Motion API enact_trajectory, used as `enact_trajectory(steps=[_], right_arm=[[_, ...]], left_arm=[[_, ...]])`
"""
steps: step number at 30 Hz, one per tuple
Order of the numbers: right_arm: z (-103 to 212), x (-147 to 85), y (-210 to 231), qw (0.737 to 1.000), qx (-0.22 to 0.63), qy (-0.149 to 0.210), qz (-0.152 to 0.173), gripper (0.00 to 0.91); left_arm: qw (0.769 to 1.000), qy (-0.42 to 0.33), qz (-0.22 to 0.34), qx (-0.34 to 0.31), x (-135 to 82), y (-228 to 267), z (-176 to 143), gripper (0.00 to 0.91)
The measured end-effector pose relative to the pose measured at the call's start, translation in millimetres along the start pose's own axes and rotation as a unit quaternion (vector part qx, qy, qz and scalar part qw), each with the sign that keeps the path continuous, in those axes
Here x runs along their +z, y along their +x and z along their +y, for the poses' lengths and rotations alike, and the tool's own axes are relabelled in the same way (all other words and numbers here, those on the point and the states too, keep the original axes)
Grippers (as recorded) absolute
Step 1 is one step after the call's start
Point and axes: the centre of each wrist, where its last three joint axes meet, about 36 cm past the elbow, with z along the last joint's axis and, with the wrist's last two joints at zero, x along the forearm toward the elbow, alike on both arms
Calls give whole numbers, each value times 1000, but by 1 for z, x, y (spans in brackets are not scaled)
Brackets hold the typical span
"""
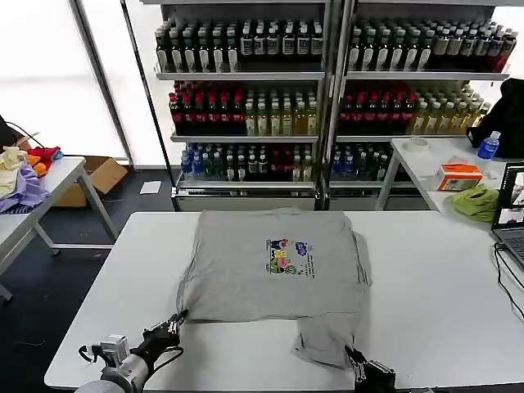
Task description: Fold and organize the clothes.
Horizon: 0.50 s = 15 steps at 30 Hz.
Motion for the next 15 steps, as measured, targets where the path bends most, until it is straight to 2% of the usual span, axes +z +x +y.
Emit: enact_trajectory(steps=[7,15], right_arm=[[4,-3,25,1000,-8,8,20,0],[10,-3,51,998,-32,12,54,0]], left_arm=[[1000,-2,-1,-9,-5,23,-5,20],[999,-9,29,-22,0,60,-10,20]])
